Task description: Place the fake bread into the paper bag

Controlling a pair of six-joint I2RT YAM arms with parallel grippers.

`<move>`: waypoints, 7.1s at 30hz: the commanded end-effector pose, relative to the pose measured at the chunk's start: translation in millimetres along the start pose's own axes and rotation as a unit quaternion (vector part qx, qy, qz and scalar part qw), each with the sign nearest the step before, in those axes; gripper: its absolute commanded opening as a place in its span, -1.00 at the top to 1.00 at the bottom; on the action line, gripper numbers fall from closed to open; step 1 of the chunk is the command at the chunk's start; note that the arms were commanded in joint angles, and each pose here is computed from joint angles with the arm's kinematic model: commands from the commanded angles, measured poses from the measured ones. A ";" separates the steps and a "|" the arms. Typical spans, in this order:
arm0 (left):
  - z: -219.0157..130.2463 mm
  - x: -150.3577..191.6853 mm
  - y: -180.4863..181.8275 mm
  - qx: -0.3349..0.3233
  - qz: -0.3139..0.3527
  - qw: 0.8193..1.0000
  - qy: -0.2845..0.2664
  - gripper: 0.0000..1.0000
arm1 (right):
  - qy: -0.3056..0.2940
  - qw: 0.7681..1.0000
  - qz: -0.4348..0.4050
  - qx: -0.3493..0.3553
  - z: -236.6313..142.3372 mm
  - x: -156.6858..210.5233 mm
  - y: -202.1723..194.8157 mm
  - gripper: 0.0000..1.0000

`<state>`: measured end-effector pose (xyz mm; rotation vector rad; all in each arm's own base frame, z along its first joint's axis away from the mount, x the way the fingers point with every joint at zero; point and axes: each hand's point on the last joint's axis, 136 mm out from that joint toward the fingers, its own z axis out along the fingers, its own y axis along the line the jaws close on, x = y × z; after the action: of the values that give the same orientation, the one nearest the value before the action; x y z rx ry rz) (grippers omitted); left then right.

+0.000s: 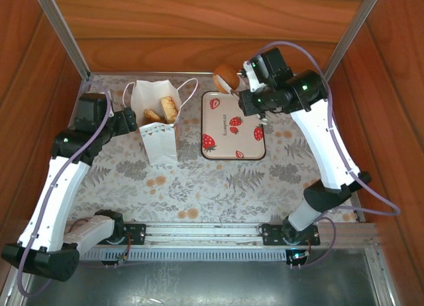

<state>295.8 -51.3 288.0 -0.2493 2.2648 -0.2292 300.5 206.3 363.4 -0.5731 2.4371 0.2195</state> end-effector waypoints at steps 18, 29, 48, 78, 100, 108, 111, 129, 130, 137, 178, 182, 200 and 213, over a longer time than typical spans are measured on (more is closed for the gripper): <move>27.3 10.1 21.5 -0.072 0.011 0.996 0.045 -0.45 | -0.106 0.982 -0.111 -0.111 -20.3 -56.5 116.7 0.04; 27.5 7.7 7.6 -0.033 -0.008 0.999 0.042 -0.01 | -0.045 0.974 -0.157 -0.156 32.9 -38.6 173.5 0.03; 31.0 8.5 2.6 -0.016 -0.017 0.999 0.036 0.19 | 0.006 0.972 -0.211 -0.108 95.8 -23.7 183.7 -0.03; 11.2 -5.6 -2.7 0.004 -0.017 1.000 0.004 0.10 | -0.077 0.975 -0.190 -0.085 34.2 -47.1 159.0 -0.34; -28.1 -24.6 0.5 0.015 -0.020 0.997 -0.070 -0.61 | -0.128 0.981 -0.137 -0.051 -41.8 -33.6 108.1 -0.29; -47.8 -28.4 14.2 -0.003 -0.024 0.992 -0.123 -0.63 | -0.138 0.984 -0.109 -0.017 -66.1 -16.6 75.7 -0.29; -54.0 -28.8 19.7 -0.010 -0.027 0.990 -0.142 -0.65 | -0.138 0.986 -0.096 0.006 -72.3 -8.5 58.8 -0.29; -64.7 -22.3 39.3 -0.038 -0.043 0.981 -0.186 -0.67 | -0.079 0.993 0.011 0.088 -55.8 49.9 -38.0 -0.29; -64.4 -21.9 39.4 -0.038 -0.044 0.981 -0.185 -0.66 | -0.074 0.993 0.016 0.092 -51.1 52.9 -42.0 -0.29; -60.7 -18.7 40.5 -0.039 -0.049 0.981 -0.181 -0.67 | -0.033 0.994 0.039 0.092 -10.6 70.4 -56.9 -0.28; -46.6 -14.4 37.4 -0.036 -0.056 0.985 -0.159 -0.67 | 0.111 0.985 0.087 0.103 229.7 130.4 -71.9 -0.28; -45.4 -14.8 36.6 -0.035 -0.055 0.985 -0.157 -0.67 | 0.129 0.982 0.090 0.103 240.0 139.5 -70.7 -0.28; -40.3 -19.0 33.5 -0.034 -0.055 0.986 -0.153 -0.67 | 0.191 0.973 0.091 0.096 257.4 181.1 -66.9 -0.41; -40.5 -19.6 32.6 -0.033 -0.054 0.986 -0.154 -0.67 | 0.193 0.973 0.085 0.091 256.9 185.7 -66.1 -0.57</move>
<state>272.4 -12.0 306.8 -0.4021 1.9974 -0.1402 335.0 160.0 44.8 -0.3634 2.8473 -0.0552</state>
